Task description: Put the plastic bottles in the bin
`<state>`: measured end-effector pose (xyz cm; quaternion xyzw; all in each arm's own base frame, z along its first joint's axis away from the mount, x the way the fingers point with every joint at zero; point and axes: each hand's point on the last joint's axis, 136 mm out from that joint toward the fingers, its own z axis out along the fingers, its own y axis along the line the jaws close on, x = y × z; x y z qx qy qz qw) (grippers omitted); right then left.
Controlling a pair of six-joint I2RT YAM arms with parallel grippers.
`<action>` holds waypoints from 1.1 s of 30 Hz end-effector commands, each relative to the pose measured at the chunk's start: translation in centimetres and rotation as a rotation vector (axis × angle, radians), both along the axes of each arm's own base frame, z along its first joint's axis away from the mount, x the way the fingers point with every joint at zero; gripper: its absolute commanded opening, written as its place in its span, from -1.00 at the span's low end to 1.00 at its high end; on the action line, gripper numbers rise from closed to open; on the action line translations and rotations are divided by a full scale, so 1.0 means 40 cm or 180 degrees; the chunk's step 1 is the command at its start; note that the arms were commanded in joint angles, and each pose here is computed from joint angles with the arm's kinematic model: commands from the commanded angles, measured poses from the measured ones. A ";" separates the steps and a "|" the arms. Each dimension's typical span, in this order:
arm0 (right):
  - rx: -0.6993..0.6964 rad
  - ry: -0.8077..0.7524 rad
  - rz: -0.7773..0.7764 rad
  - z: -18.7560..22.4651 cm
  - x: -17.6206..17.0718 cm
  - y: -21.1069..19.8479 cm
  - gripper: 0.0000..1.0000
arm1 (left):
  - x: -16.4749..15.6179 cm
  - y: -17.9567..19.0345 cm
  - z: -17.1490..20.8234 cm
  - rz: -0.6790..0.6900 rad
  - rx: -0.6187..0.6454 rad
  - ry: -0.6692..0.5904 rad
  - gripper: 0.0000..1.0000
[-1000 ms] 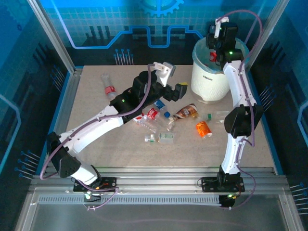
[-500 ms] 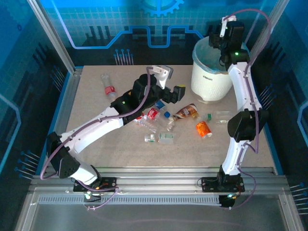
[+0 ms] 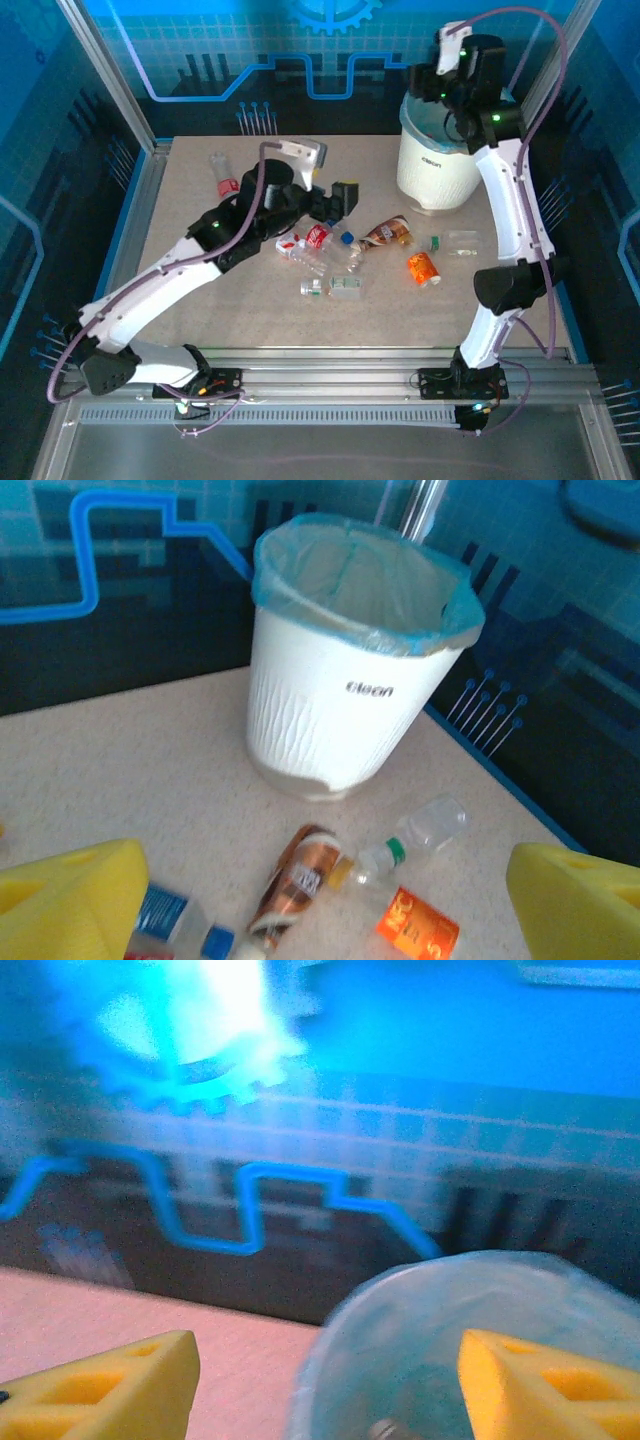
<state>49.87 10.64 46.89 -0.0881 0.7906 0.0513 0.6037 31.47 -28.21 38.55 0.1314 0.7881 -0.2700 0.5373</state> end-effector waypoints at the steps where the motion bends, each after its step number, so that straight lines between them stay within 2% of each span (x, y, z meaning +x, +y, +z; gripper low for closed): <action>1: -0.0211 0.0257 0.0807 -0.023 -0.154 0.184 0.38 | -0.055 0.084 -0.096 0.0197 0.0145 0.0466 0.87; 4: -0.0487 0.0522 0.1375 -0.118 -0.251 0.333 0.39 | -0.104 0.138 -0.172 0.0280 0.0208 0.0745 0.87; 10: -0.0926 0.0960 0.1880 -0.349 -0.406 0.496 0.36 | -0.185 0.272 -0.293 0.0621 0.0271 0.1055 0.86; 16: -0.1396 0.1343 0.2693 -0.590 -0.598 0.546 0.42 | -0.257 0.365 -0.390 0.0774 0.0385 0.1123 0.86; 20: -0.1788 0.1503 0.3242 -0.703 -0.708 0.539 0.48 | -0.290 0.395 -0.428 0.0715 0.0392 0.1022 0.88; 27: -0.2301 0.1351 0.3533 -0.781 -0.757 0.567 0.46 | -0.321 0.435 -0.427 0.0727 0.0362 0.0862 0.88; 33: -0.2703 0.1292 0.3617 -0.827 -0.733 0.610 0.45 | -0.314 0.464 -0.450 0.0928 0.0454 0.0847 0.90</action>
